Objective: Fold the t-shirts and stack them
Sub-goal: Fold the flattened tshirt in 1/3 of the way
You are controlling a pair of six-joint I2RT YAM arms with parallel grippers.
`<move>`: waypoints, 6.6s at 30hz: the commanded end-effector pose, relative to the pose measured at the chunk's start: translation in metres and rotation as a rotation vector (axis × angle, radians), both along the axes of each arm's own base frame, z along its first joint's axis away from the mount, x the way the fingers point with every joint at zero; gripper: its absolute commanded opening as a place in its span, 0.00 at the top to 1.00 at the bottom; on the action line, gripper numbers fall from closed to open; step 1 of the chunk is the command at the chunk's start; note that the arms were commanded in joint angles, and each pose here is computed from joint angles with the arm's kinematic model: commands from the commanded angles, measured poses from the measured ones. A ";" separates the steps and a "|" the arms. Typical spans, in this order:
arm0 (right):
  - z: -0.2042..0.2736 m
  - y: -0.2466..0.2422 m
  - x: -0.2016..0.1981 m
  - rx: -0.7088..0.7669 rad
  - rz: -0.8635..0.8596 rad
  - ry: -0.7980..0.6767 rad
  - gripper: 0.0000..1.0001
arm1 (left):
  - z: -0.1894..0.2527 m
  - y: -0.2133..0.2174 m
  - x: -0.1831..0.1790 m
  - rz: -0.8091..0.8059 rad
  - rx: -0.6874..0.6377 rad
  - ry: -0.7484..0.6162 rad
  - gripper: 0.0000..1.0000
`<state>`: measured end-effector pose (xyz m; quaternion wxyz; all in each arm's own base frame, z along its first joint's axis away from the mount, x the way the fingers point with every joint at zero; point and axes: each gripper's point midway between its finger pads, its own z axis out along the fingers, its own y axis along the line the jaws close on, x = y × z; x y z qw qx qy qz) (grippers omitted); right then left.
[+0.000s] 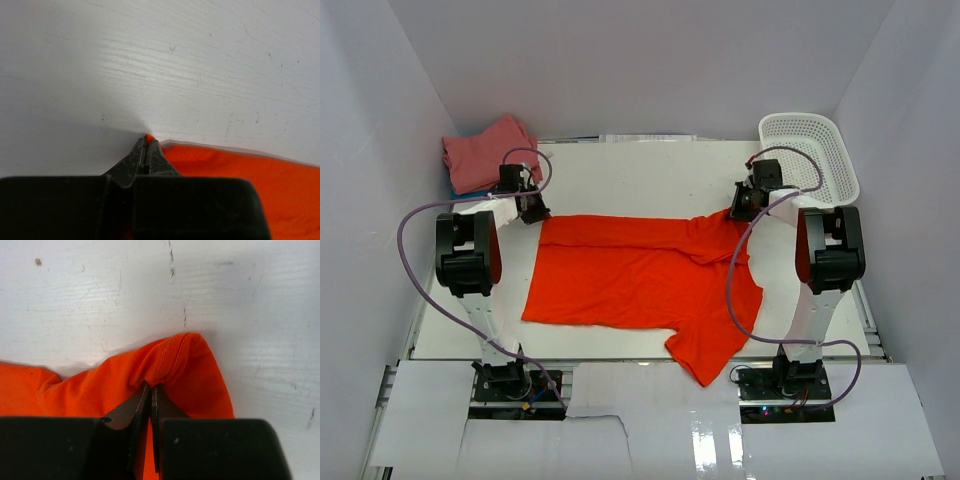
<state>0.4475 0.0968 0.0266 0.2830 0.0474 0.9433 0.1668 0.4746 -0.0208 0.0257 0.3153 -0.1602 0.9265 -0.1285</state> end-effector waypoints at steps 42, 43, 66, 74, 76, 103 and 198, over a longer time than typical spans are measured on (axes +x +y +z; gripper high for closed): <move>0.028 -0.015 0.076 -0.130 -0.043 -0.071 0.55 | 0.037 0.067 0.011 0.228 0.093 -0.054 0.75; 0.033 -0.016 0.074 -0.133 -0.048 -0.079 0.55 | 0.043 0.078 0.008 0.270 0.139 -0.064 0.75; 0.110 0.020 0.024 -0.076 0.097 -0.204 0.47 | 0.165 -0.022 0.003 0.025 -0.027 -0.329 0.73; 0.117 0.046 -0.040 0.040 0.162 -0.245 0.41 | 0.166 -0.141 0.003 -0.201 -0.150 -0.355 0.67; 0.111 0.048 -0.057 0.035 0.187 -0.256 0.40 | 0.158 -0.151 0.004 -0.225 -0.179 -0.333 0.67; 0.052 0.088 -0.093 0.261 0.103 -0.132 0.38 | 0.082 -0.314 0.015 -0.592 -0.257 -0.230 0.67; 0.051 0.138 -0.095 0.268 -0.075 0.115 0.52 | 0.009 -0.302 -0.017 -0.606 -0.172 -0.059 0.65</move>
